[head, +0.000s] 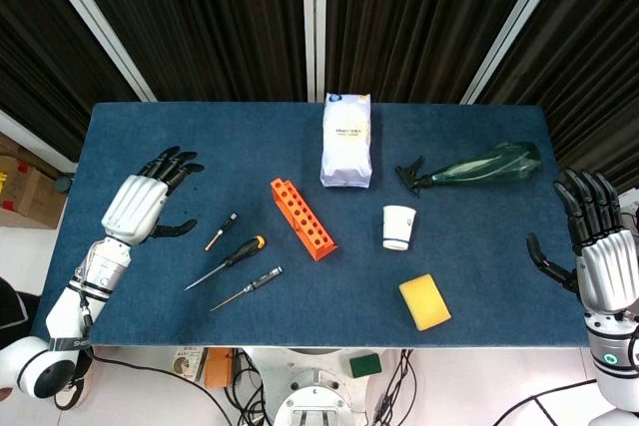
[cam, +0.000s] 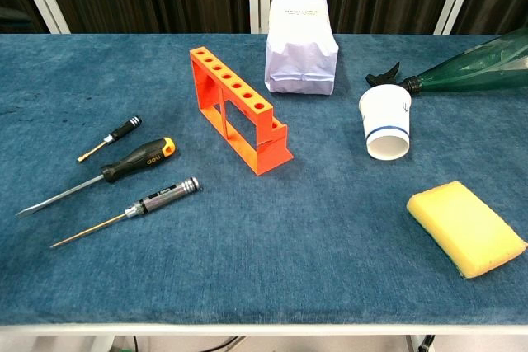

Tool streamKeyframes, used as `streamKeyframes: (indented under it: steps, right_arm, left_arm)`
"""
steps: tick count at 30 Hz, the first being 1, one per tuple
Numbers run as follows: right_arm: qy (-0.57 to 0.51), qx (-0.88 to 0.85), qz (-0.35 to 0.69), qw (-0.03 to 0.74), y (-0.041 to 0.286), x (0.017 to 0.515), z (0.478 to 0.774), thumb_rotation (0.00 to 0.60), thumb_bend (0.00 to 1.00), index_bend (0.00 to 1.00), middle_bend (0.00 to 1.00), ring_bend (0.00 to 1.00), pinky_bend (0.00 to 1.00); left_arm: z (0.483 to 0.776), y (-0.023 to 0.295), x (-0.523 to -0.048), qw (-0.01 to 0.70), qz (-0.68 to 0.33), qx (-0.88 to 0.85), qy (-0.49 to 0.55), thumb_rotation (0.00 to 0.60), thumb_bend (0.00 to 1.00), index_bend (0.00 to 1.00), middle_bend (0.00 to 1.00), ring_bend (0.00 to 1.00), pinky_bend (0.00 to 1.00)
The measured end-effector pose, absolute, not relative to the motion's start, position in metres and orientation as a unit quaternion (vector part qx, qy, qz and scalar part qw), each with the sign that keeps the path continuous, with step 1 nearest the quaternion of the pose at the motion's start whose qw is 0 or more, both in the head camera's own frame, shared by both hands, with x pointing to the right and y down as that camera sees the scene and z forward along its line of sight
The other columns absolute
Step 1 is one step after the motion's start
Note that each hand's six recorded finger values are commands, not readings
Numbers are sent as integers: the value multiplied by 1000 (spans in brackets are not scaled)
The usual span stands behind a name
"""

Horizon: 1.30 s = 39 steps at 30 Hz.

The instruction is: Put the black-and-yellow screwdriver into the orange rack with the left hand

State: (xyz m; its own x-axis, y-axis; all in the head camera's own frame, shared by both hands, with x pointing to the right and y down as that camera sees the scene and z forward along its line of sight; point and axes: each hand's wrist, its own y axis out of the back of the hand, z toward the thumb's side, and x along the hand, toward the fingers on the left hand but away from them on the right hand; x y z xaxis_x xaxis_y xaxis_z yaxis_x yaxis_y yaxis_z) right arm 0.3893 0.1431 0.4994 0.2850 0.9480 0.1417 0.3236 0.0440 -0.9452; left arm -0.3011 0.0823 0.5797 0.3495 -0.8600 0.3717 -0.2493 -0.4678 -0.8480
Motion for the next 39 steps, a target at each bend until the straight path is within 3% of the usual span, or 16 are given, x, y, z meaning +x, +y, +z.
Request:
streamKeyframes:
  steps: [10, 14, 19, 29, 39]
  right_arm:
    - [-515, -621, 304, 507, 144, 390, 499, 600, 402, 0, 0, 0, 0]
    - [-517, -619, 304, 507, 145, 393, 498, 600, 402, 0, 0, 0, 0]
    - [-524, -616, 306, 503, 146, 399, 499, 600, 402, 0, 0, 0, 0]
    - [-526, -615, 320, 493, 153, 410, 507, 600, 464, 0, 0, 0, 0]
    - [-523, -622, 321, 487, 154, 409, 513, 600, 413, 0, 0, 0, 0]
  left_arm:
    - [582, 87, -300, 351, -435, -741, 372, 600, 162, 219, 123, 30, 190]
    - [587, 91, -299, 351, -445, -740, 362, 600, 171, 272, 171, 71, 211]
    - [609, 114, -293, 329, -464, -751, 335, 600, 202, 353, 192, 84, 222]
    - [656, 156, -262, 290, -483, -779, 277, 599, 208, 355, 187, 84, 220]
    - [685, 150, -245, 266, -531, -759, 266, 487, 202, 354, 171, 79, 209]
